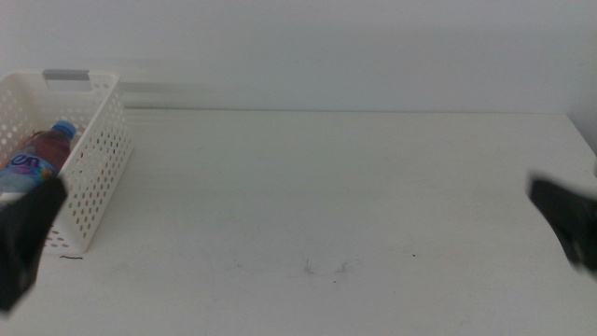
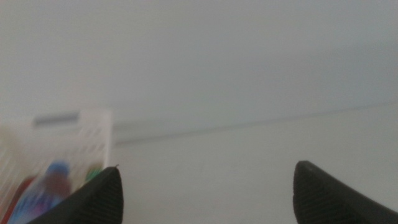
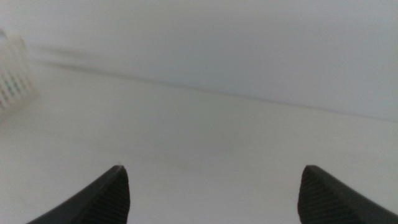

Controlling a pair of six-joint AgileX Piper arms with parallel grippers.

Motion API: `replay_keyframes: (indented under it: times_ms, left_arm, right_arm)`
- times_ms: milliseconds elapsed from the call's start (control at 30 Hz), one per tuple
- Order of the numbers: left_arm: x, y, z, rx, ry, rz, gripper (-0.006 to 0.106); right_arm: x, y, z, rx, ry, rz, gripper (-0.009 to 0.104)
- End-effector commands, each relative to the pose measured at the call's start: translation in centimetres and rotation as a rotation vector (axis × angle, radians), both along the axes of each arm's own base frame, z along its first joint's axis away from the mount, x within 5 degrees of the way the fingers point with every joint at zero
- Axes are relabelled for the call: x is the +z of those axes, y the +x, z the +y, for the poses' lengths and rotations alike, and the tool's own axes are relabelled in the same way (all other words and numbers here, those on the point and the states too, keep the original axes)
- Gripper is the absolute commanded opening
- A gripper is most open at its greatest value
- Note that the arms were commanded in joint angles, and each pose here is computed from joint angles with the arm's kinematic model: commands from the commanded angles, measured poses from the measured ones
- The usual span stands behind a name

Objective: Use arms to grab the bottles and put them into the dustbin to the left of the table.

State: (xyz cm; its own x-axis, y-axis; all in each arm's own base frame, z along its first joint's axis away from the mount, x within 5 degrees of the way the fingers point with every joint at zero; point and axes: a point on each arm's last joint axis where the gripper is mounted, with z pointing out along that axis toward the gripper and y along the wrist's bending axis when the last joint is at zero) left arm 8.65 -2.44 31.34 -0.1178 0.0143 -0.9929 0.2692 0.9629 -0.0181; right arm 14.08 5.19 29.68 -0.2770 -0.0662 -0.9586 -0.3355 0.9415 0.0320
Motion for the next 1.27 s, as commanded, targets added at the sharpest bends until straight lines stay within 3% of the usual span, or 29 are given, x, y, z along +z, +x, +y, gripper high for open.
replay_keyframes:
  times_ms: [0,167,400,533,1233]
  left_arm:
    - [-2.5,-1.1,0.6,0.034,-0.03,-0.017,0.094]
    - [-6.7,-2.6,1.4,0.121,-0.026,-0.021,0.094]
    - [-11.7,-3.1,1.6,0.134,-0.015,-0.008,0.094]
    - [-12.3,-3.2,1.6,0.132,-0.004,0.045,0.094]
    - [-11.5,-3.1,1.6,0.136,-0.023,-0.034,0.094]
  right_arm:
    - [-1.5,-2.5,-1.4,-0.017,-0.066,-0.095,0.091]
    - [-4.6,-6.1,-3.8,-0.155,-0.059,-0.199,0.091]
    - [-8.5,-8.3,-4.9,-0.278,-0.045,-0.281,0.091]
    - [-9.5,-8.4,-5.0,-0.29,-0.049,-0.269,0.091]
    - [-9.7,-8.5,-5.0,-0.293,-0.033,-0.234,0.091]
